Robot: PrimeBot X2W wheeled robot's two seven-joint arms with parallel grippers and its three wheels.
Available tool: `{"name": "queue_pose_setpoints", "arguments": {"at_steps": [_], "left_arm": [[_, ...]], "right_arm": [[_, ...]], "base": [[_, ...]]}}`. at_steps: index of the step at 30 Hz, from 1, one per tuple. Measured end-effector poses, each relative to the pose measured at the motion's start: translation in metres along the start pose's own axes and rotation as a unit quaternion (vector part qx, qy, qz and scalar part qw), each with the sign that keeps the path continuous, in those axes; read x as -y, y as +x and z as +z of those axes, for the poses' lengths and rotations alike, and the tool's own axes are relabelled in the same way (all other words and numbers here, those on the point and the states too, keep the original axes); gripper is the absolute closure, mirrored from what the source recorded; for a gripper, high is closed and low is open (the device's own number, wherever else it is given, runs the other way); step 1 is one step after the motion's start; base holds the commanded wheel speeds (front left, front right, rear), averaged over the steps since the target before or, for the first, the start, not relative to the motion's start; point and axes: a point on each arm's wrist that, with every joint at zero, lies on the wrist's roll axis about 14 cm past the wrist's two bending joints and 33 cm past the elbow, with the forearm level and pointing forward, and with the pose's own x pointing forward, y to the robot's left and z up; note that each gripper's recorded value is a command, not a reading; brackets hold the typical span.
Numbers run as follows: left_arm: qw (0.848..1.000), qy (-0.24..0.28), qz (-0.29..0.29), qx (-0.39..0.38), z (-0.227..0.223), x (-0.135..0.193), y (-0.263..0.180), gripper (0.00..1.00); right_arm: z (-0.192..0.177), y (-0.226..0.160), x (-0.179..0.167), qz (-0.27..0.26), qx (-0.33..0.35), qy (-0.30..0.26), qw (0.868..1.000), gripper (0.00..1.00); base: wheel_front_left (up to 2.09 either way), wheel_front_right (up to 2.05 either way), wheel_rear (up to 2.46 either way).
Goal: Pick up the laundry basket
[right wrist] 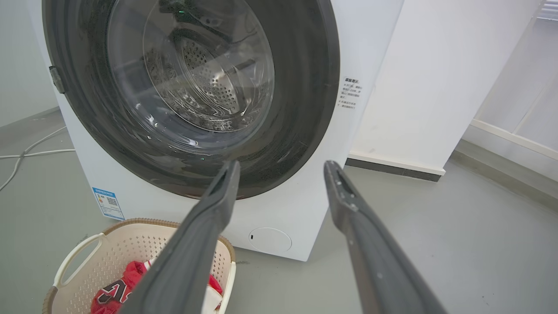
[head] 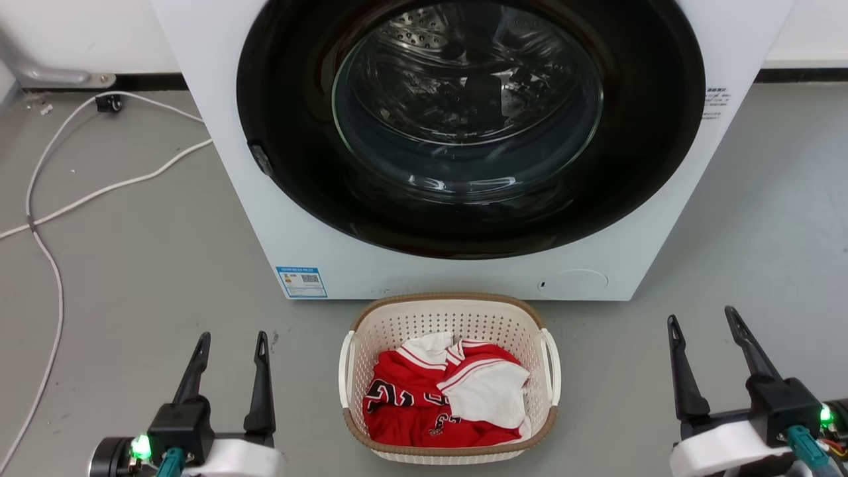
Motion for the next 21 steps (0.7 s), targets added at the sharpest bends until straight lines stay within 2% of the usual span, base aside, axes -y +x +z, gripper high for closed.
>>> {"name": "queue_pose_setpoints", "arguments": {"at_steps": [7, 13, 17, 21], "left_arm": [[1.000, 0.001, -0.006, -0.001, -0.003, 0.001, 0.023, 0.00], [0.999, 0.006, -0.026, -0.023, -0.023, 0.006, 0.058, 0.00], [0.998, 0.009, -0.049, -0.041, -0.041, 0.016, 0.086, 0.00], [0.994, 0.010, -0.070, -0.086, -0.078, 0.026, 0.105, 0.00]], "right_arm": [[0.002, 0.021, -0.008, 0.014, 0.008, 0.001, 1.000, 0.00], [-0.005, 0.055, -0.021, 0.038, 0.006, 0.001, 0.999, 0.00], [-0.028, 0.077, -0.033, 0.059, -0.021, -0.004, 0.998, 0.00], [-0.061, 0.097, -0.043, 0.077, -0.060, -0.005, 0.995, 0.00]], "base": [[0.00, 0.00, 0.00], [0.00, 0.00, 0.00], [0.00, 0.00, 0.00], [0.00, 0.00, 0.00]]}}
